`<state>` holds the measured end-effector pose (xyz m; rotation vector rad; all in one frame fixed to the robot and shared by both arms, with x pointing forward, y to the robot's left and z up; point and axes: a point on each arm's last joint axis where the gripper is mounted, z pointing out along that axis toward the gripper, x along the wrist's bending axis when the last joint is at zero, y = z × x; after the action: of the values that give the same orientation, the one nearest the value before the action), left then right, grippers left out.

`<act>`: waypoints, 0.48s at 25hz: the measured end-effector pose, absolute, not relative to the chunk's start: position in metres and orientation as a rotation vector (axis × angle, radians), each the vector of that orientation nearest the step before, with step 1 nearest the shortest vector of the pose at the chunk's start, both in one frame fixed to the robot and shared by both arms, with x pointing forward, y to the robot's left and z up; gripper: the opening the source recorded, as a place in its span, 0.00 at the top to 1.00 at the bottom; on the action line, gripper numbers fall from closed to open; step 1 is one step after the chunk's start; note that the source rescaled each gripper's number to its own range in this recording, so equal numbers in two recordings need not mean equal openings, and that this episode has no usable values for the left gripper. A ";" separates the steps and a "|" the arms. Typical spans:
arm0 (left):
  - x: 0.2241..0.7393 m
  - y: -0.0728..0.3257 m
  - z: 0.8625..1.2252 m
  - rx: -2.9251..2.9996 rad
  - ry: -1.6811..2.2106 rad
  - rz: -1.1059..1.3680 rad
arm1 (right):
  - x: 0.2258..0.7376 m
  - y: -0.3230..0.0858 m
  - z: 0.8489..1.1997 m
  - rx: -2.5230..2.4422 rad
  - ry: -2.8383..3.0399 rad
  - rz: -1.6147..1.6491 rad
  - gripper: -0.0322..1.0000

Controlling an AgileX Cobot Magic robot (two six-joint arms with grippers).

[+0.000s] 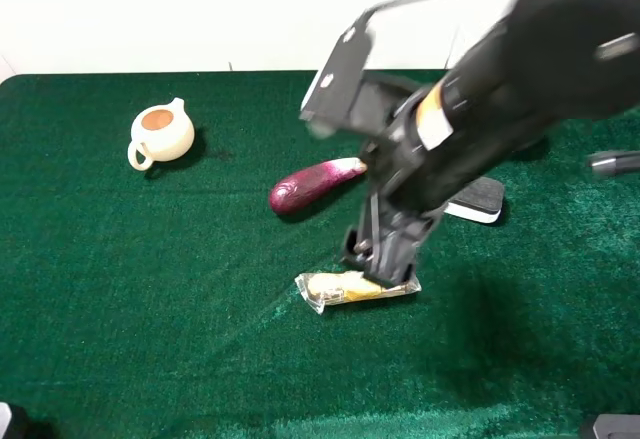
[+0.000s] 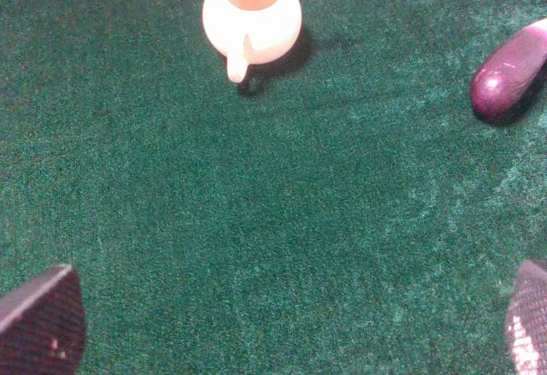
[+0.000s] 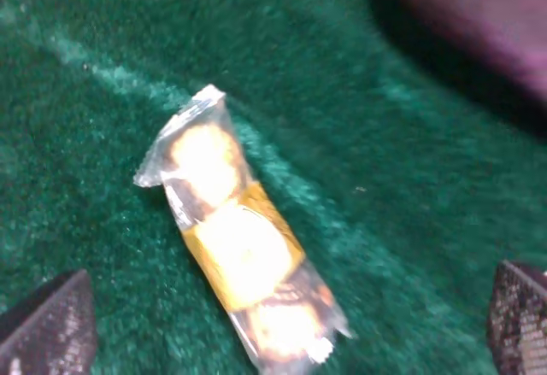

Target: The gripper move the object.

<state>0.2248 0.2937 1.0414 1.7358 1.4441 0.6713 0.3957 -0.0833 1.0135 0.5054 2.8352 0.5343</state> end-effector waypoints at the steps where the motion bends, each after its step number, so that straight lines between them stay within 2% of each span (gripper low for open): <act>1: 0.225 0.294 1.041 1.736 1.444 0.671 | 0.393 -0.089 1.022 0.513 2.820 0.549 0.00; 7: 0.225 0.294 1.041 1.736 1.444 0.671 | 0.366 -0.130 1.082 0.569 2.669 0.750 0.00; 12: 0.225 0.294 1.041 1.736 1.444 0.671 | 0.340 -0.168 1.115 0.619 2.570 0.901 0.00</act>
<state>0.2248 0.2937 1.0414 1.7358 1.4441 0.6713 0.3402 -0.1677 1.1154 0.6186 2.5698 0.9015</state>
